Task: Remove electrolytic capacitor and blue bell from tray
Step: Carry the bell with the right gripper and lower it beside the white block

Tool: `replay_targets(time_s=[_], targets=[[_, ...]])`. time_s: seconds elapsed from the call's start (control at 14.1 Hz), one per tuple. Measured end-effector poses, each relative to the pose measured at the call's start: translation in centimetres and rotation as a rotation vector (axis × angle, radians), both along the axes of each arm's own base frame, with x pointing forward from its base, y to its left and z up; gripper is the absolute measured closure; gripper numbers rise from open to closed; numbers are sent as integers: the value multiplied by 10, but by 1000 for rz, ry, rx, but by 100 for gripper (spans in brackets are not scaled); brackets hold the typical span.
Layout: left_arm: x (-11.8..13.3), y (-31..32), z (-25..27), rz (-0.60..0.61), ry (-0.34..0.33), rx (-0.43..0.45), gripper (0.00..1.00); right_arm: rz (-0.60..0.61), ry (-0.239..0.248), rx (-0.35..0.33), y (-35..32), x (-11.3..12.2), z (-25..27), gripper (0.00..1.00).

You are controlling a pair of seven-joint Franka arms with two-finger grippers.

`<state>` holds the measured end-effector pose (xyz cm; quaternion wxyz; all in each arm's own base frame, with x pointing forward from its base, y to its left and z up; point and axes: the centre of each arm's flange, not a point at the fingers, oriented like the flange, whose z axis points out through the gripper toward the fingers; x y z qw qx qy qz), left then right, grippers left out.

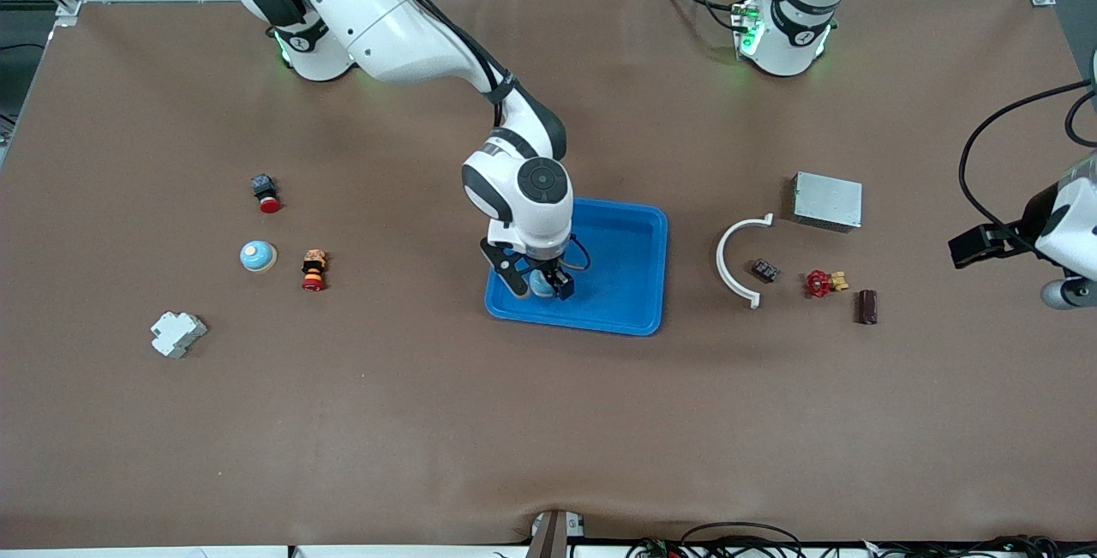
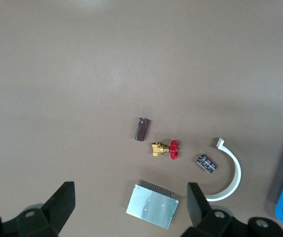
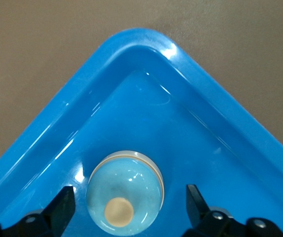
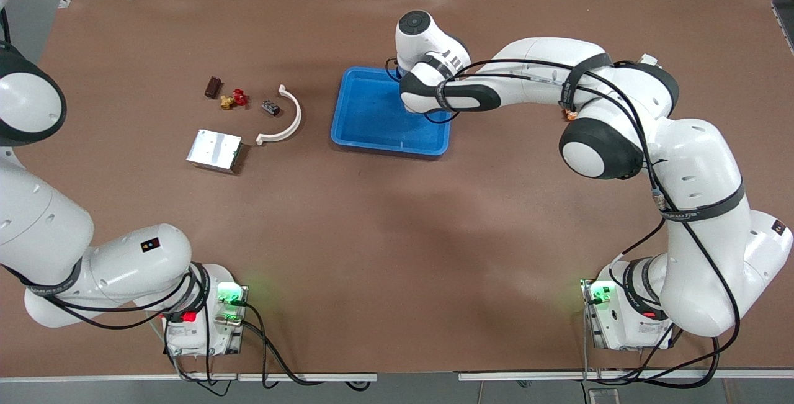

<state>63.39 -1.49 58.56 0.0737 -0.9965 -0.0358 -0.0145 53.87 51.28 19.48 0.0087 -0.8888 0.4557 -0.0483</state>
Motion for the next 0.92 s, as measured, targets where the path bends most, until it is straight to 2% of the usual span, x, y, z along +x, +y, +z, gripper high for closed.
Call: replay_targets(time_s=[0.07,0.21,0.28,0.36,0.5,0.71,0.92], targets=[[-6,-6,11,-7,-13,6,0,-1,-2,-2,-1,1,0,3],[-18,-23,29,-24,-16,11,0,5,-10,-10,-2,3,0,20],[-25,-35,34,-36,-9,-1,0,13,-19,-18,-3,3,0,33],[-32,-48,38,-45,3,-13,0,17,-23,-21,-3,3,1,37],[-44,-58,40,-32,23,-51,0,22,-28,-25,-3,4,1,37],[-64,-55,43,-2,36,-64,0,21,-29,-22,-2,4,3,37],[-91,-52,48,13,44,-73,0,-5,-2,-10,4,6,19,37]])
